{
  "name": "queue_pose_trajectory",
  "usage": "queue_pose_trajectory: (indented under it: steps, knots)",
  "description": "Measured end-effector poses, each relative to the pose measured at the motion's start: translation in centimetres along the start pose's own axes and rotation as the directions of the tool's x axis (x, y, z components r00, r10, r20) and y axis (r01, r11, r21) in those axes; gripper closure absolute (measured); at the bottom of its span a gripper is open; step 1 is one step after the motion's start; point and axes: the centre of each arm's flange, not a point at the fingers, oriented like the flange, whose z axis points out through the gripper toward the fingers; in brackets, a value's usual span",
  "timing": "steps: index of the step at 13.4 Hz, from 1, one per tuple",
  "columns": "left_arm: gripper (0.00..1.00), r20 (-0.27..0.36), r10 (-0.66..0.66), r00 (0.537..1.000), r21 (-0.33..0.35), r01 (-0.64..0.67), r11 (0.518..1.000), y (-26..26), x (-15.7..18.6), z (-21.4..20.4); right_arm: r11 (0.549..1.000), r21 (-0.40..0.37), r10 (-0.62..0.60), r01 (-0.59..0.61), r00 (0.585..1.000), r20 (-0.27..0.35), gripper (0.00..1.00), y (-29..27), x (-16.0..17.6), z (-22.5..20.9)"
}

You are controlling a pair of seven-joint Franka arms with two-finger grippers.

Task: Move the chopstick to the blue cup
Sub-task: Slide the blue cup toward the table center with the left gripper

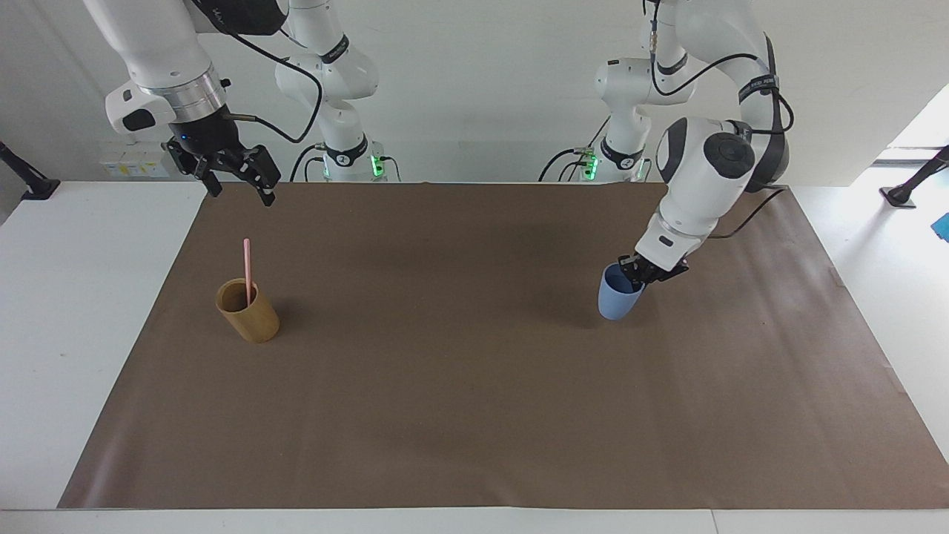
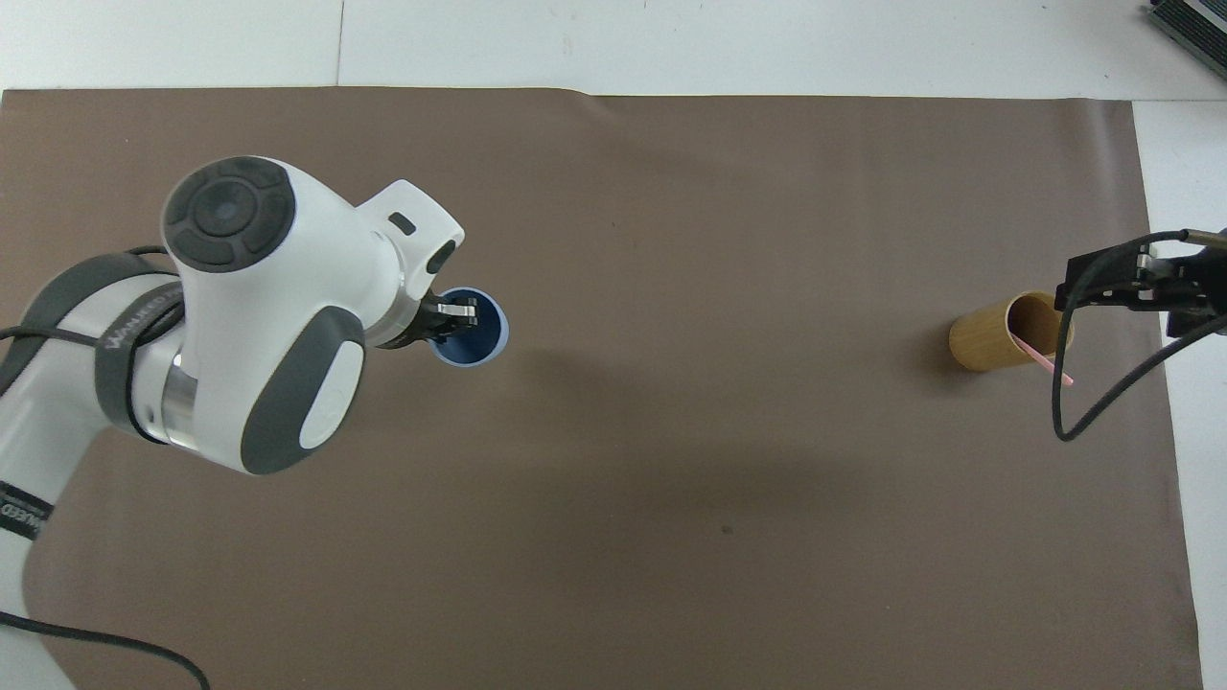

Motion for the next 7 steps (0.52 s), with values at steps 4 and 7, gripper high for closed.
queue_pose_trajectory:
  steps: [4, 7]
  knots:
    - [0.95, 0.015, 0.009, 1.000, -0.013, -0.009, 1.000, 9.9, -2.9, 3.5, 1.000, 0.000, 0.003, -0.003, 1.000, 0.000, 0.00, 0.2, 0.0, 0.0]
    - [0.95, 0.025, 0.019, 1.000, -0.024, -0.018, 1.000, 13.6, -2.3, 5.9, 1.000, -0.001, 0.005, -0.005, 1.000, 0.002, 0.00, 0.3, 0.0, 0.0]
